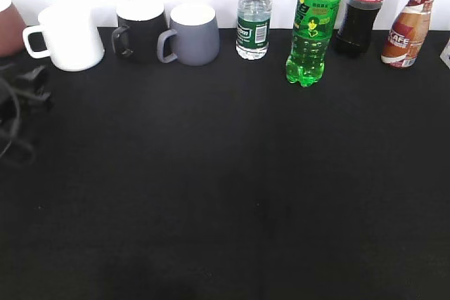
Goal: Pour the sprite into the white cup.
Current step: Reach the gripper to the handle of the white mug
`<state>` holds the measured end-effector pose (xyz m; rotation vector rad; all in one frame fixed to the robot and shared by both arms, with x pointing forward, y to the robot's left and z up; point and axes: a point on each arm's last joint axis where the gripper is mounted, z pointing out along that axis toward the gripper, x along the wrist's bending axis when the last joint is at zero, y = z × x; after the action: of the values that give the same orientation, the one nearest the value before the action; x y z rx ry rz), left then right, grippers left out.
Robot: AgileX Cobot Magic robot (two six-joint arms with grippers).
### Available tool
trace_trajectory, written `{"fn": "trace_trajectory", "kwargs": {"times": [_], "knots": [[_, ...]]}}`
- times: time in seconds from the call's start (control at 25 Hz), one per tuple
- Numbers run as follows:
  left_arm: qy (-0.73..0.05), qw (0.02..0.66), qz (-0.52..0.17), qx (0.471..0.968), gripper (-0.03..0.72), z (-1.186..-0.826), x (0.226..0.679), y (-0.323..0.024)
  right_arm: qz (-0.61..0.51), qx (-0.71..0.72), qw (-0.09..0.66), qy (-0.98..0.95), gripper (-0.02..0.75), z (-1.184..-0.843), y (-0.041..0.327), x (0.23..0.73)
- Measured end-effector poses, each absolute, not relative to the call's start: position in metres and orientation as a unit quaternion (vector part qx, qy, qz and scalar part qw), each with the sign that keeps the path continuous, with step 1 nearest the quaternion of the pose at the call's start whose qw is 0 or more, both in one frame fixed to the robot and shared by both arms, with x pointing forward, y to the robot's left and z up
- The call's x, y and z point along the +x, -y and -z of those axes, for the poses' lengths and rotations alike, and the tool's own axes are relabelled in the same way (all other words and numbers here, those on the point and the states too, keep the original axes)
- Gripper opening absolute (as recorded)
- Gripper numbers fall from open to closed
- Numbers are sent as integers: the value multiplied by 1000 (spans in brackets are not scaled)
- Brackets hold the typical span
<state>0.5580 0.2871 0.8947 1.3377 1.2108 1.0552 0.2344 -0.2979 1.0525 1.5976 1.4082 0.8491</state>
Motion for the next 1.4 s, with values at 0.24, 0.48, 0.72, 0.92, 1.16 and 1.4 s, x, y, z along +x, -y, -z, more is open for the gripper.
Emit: {"fn": "trace_trajectory", "kwargs": {"times": [0.24,0.48,0.72,0.92,1.16,1.4], "knots": [[-517,486,-496,500,416,-902,589,-306,-337,635,412,-560,516,-1052,298,234],[-485,502,-486,526,416,-886,615,-300,-340,635,409,-560,515,-1053,297,234],[-486,501,-485,526,416,-883,617,-300,-342,636,404,-561,515,-1053,297,236],[-483,489,-509,518,416,-886,625,-304,-396,620,402,-545,515,-1070,292,246],[-477,496,-530,496,376,-893,645,-307,-400,620,397,-546,515,-1070,291,246],[-497,479,-520,504,372,-868,645,-310,-403,617,402,-543,515,-1072,292,248]]}}
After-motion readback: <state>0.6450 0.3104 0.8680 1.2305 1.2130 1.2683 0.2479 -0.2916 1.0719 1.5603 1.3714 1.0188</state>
